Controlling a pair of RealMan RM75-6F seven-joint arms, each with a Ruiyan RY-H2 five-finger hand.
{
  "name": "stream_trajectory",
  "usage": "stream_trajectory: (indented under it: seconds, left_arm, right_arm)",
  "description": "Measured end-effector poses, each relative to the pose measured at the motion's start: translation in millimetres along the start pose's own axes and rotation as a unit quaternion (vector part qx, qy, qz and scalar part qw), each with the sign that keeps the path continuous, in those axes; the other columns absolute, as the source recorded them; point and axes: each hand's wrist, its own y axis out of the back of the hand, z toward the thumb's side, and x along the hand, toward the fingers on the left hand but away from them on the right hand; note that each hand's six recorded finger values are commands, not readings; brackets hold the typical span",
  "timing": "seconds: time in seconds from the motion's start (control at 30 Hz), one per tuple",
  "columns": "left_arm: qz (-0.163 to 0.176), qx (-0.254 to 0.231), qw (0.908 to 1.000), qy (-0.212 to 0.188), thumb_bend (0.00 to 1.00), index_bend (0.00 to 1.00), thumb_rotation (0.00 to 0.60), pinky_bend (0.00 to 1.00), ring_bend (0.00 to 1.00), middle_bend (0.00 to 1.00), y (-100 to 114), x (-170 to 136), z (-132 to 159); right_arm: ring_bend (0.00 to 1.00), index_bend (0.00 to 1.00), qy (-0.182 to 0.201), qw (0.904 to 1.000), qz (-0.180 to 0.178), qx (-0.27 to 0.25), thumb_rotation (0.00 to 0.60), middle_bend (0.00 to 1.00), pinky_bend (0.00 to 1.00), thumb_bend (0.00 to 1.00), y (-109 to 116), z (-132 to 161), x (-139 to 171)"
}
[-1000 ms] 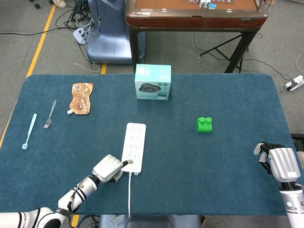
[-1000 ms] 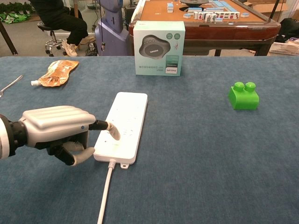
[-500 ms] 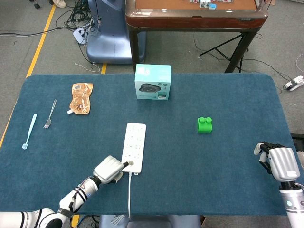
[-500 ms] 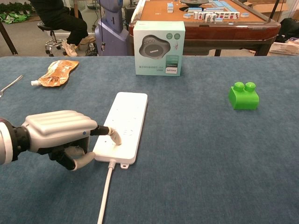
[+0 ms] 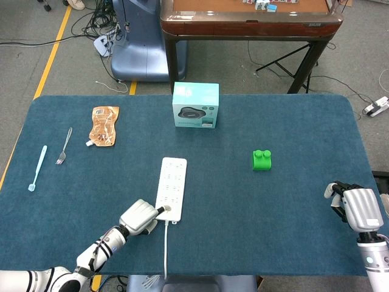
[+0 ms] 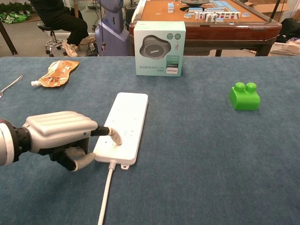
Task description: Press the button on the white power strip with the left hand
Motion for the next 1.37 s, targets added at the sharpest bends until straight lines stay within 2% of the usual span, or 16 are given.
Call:
stream_trajectory:
  seconds: [0.3, 0.47, 0.57, 0.67, 0.8, 0.93, 1.03, 1.2, 1.37]
  left_arm:
    - [0.068, -0.029, 0.9972, 0.008, 0.59, 0.23, 0.600, 1.00, 0.99, 1.00, 37, -32, -6]
    - [0.104, -0.050, 0.9924, 0.042, 0.58, 0.22, 0.600, 1.00, 0.92, 0.95, 48, -59, -27]
    - [0.129, -0.065, 0.9869, 0.072, 0.58, 0.21, 0.600, 1.00, 0.83, 0.86, 50, -77, -43]
    - [0.156, -0.076, 0.9789, 0.108, 0.58, 0.21, 0.600, 0.97, 0.72, 0.76, 48, -97, -61]
    - [0.187, -0.079, 0.9657, 0.162, 0.58, 0.22, 0.600, 0.88, 0.58, 0.64, 37, -129, -90]
    - [0.201, -0.077, 0.9535, 0.211, 0.58, 0.31, 0.600, 0.77, 0.46, 0.53, 27, -159, -109]
    - [0.203, -0.070, 0.9454, 0.245, 0.58, 0.32, 0.600, 0.70, 0.39, 0.47, 21, -180, -120]
    - [0.203, -0.054, 0.9290, 0.305, 0.58, 0.35, 0.600, 0.66, 0.37, 0.44, 19, -213, -135]
    - [0.212, -0.049, 0.9164, 0.336, 0.58, 0.36, 0.600, 0.65, 0.37, 0.44, 24, -232, -140]
  right_arm:
    - [0.64, 0.63, 0.004, 1.0000, -0.004, 0.000, 0.600, 0.56, 0.66, 0.80, 2, 1, -1]
    - [0.64, 0.63, 0.008, 1.0000, -0.005, 0.000, 0.600, 0.56, 0.66, 0.80, 4, 3, -3]
    - [0.64, 0.63, 0.010, 0.9999, -0.007, 0.000, 0.600, 0.56, 0.66, 0.80, 6, 4, -3]
    - [0.64, 0.63, 0.010, 0.9999, -0.007, 0.001, 0.600, 0.56, 0.66, 0.80, 7, 4, -1]
    - [0.64, 0.63, 0.008, 0.9999, -0.010, 0.001, 0.600, 0.56, 0.66, 0.79, 9, 5, 2]
    - [0.64, 0.63, 0.007, 0.9999, -0.013, -0.001, 0.600, 0.56, 0.66, 0.79, 10, 5, 5]
    - [0.64, 0.63, 0.006, 0.9999, -0.014, 0.000, 0.600, 0.56, 0.66, 0.76, 12, 6, 7]
    - [0.63, 0.63, 0.000, 0.9998, -0.019, -0.002, 0.600, 0.56, 0.66, 0.64, 17, 4, 10]
    - [0.63, 0.63, -0.004, 0.9998, -0.019, -0.003, 0.600, 0.55, 0.66, 0.55, 20, 2, 12]
